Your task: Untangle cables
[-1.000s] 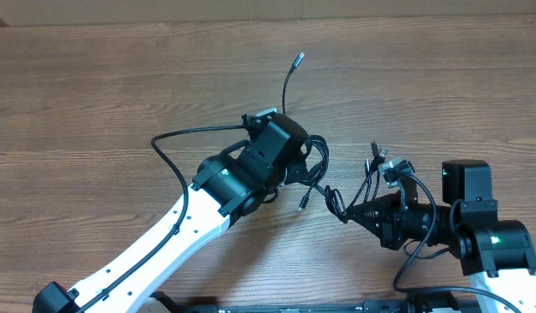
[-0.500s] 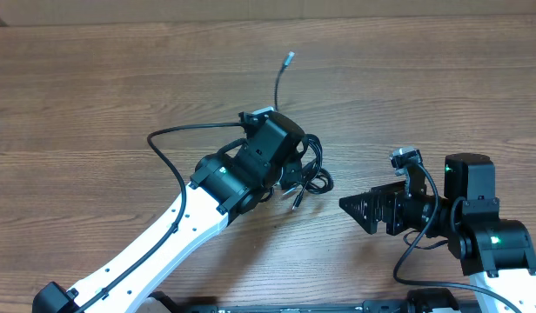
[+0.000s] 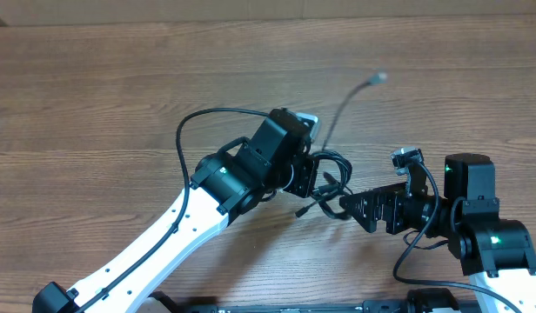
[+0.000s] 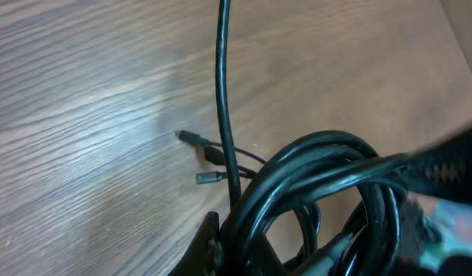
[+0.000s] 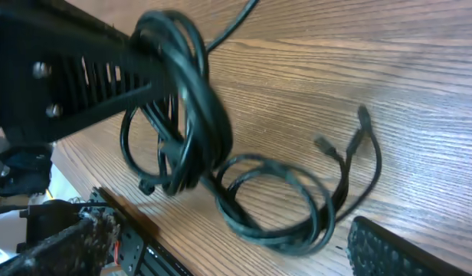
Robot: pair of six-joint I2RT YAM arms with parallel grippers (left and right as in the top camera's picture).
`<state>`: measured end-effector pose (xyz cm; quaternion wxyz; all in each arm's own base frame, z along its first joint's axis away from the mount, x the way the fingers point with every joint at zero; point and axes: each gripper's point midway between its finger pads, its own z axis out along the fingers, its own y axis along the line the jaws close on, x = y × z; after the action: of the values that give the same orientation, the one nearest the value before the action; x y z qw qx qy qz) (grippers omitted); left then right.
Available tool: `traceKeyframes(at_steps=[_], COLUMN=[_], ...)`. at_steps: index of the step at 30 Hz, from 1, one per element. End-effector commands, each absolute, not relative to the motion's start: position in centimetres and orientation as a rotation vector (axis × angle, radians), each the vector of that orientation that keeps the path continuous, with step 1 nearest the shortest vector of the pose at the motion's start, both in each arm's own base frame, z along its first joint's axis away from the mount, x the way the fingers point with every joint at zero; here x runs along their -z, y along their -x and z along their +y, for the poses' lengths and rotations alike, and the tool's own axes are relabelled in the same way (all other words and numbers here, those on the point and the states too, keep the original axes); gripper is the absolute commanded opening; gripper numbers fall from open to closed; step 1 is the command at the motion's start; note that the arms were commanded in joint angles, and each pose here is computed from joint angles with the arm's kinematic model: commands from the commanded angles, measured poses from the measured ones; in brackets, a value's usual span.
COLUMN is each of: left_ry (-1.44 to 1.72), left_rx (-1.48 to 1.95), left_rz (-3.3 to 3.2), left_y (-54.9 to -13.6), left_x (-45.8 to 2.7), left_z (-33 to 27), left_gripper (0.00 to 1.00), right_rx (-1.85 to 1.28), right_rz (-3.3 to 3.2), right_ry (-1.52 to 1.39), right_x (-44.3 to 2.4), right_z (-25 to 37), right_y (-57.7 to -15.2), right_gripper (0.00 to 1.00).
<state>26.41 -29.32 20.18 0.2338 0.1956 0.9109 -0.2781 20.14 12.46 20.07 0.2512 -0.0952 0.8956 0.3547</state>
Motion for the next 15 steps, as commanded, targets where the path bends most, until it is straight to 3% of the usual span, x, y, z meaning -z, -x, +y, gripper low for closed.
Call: traceKeyframes(at_steps=[1,9,11,15], left_ry=[-0.723,-0.833,-0.854,-0.868], left_rx=[0.848,0.967,1.012,1.02], left_rz=[2.383,2.3,2.283,2.276], left_y=[-25.5,-24.5,-24.1,-23.8], left_x=[-22.7,-23.9,-24.3,-24.3], left_z=[-30.4,-31.9,-32.3,-32.7], left_gripper=[0.04,0.04,0.04,0.04], right_rx=[-0.981,-1.078,-1.117,-1.121], right_rz=[2.405,2.332,2.301,2.281], right_ry=[0.279,0.396,0.443,0.453], right_x=[-21.2,-22.3,-22.7,-23.0], right_z=[12.8,14.0,14.5,14.6], right_y=[-20.2,-19.4,-19.1,-19.2], right_gripper=[0.95,0.86,0.79,0.42])
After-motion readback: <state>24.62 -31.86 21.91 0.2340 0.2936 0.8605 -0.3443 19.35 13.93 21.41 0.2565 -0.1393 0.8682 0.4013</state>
